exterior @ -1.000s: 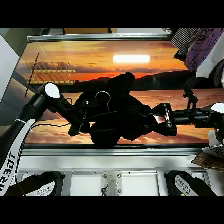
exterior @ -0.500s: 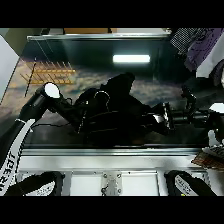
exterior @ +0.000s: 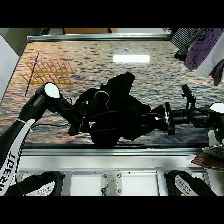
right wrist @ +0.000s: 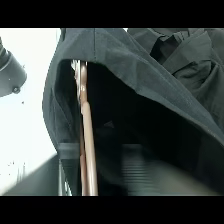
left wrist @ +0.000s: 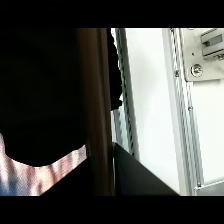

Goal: Fold the clothes and pants, and hang the long-sleeved shirts on hangers.

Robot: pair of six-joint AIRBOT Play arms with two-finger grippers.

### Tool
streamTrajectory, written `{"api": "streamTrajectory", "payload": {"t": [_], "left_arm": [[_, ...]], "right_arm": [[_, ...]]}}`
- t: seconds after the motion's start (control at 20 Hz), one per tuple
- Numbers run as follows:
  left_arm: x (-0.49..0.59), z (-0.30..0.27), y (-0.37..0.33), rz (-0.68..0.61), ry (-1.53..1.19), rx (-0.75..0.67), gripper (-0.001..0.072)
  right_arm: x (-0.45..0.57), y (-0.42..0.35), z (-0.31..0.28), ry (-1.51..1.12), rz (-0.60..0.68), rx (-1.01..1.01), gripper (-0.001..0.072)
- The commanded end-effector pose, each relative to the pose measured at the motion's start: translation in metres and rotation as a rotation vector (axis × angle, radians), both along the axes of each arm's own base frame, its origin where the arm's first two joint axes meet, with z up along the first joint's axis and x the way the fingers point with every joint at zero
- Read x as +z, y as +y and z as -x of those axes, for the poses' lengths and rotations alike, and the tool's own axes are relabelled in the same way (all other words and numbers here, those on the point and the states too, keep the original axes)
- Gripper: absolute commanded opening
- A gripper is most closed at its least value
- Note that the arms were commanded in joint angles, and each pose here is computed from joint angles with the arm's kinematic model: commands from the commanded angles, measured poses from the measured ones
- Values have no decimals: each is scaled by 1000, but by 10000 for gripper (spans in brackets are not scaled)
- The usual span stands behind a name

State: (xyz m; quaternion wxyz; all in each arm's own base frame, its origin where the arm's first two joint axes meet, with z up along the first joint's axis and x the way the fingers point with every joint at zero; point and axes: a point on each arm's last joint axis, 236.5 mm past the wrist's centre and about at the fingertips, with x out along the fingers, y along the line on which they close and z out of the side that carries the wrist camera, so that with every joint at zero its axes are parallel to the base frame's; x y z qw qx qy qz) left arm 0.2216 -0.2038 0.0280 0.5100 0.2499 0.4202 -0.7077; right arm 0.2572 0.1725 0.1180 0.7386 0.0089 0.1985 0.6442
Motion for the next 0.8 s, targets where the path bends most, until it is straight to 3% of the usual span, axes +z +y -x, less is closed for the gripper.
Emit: {"api": "streamTrajectory", "payload": {"t": [0.0,0.4,0.45,0.5,0.55,0.75], "left_arm": [[0,0,0,1,-1,0,10],[-4,-5,6,-30,-7,27,11],[-5,-6,8,-53,20,74,126],[-5,-10,10,-78,51,144,419],[-6,-17,12,-105,82,248,509],[-6,-36,28,-146,152,470,510]], "right_arm": [[0,0,0,1,0,-1,12],[-1,0,0,1,1,-2,10],[-1,0,0,1,0,-1,9],[0,0,0,0,1,-2,9],[0,0,0,0,1,-2,8],[0,0,0,0,1,-2,7]]}}
